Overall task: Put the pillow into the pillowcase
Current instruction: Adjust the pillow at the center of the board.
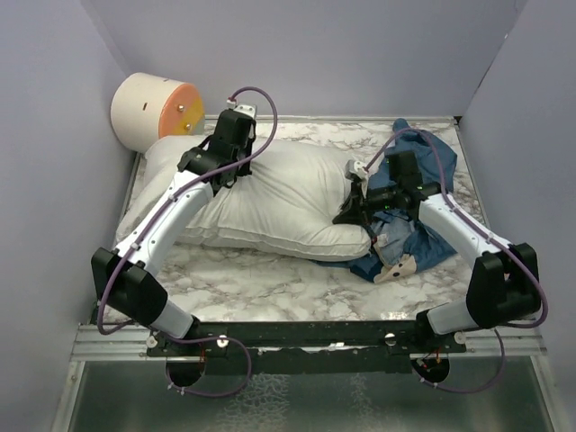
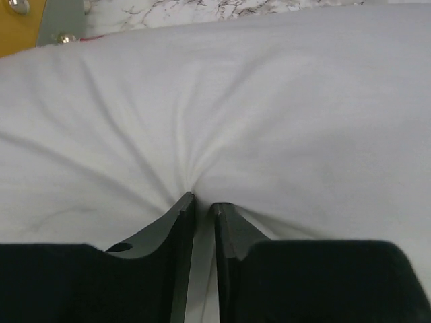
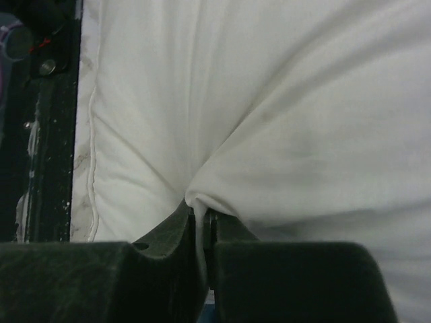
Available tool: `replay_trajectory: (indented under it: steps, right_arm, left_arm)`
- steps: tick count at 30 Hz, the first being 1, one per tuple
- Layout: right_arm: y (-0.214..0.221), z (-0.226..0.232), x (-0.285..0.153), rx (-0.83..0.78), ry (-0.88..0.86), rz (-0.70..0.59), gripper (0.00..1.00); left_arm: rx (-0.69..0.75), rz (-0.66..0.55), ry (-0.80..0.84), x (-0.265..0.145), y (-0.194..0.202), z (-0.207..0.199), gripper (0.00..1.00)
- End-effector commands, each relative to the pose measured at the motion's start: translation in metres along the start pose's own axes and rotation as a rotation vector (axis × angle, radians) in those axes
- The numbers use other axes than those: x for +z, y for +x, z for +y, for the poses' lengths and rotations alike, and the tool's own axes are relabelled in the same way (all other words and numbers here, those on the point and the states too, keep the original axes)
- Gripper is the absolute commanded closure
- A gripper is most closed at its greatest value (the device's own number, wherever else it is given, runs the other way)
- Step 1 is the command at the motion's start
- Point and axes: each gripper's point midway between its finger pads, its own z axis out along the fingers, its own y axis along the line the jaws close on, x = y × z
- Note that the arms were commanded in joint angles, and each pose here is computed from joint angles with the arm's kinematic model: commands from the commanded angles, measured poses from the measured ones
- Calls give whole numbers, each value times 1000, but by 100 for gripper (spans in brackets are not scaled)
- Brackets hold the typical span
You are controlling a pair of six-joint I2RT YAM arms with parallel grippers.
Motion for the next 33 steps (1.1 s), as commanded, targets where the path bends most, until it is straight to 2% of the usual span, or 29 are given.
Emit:
replay_trajectory:
  steps: [1,3,5,9,13,15,18,21,26,28,33]
  right_arm:
    - [12,66,30,-10,-290,32,90]
    - [12,82,32,-43,-355,28,78]
    - [7,92,29,-73,-387,17,67]
    - [-10,80,9,-142,-287,42,48]
    - [-41,46,-45,-134,-78,-80,25]
    - [-47,27,-69,-129,41,-100,18]
    - [-40,5,-88,-79,174,-76,16]
    - [-24,-25,-108,-4,326,-30,16]
    - [26,-86,-139,51,673,144,17]
    - [43,-99,-147,47,746,203,19]
    - [65,-124,-146,55,770,268,22]
  left_arm:
    - [-115,-160,99,-21,-21,-10,65]
    - [-144,-201,127,-42,-17,-8,43]
    - [-168,-230,162,-59,-5,-6,32]
    - [-189,-332,343,-105,-4,-22,24]
    - [-195,-441,540,-146,-11,-42,18]
    - [-189,-490,599,-159,-16,-48,14]
    - [-155,-536,648,-164,-20,-55,9]
    - [-101,-527,669,-155,-20,-62,8]
    - [-35,-488,691,-131,-13,-74,9]
    - [10,-486,677,-121,-6,-75,10]
    - [91,-495,632,-102,18,-69,12]
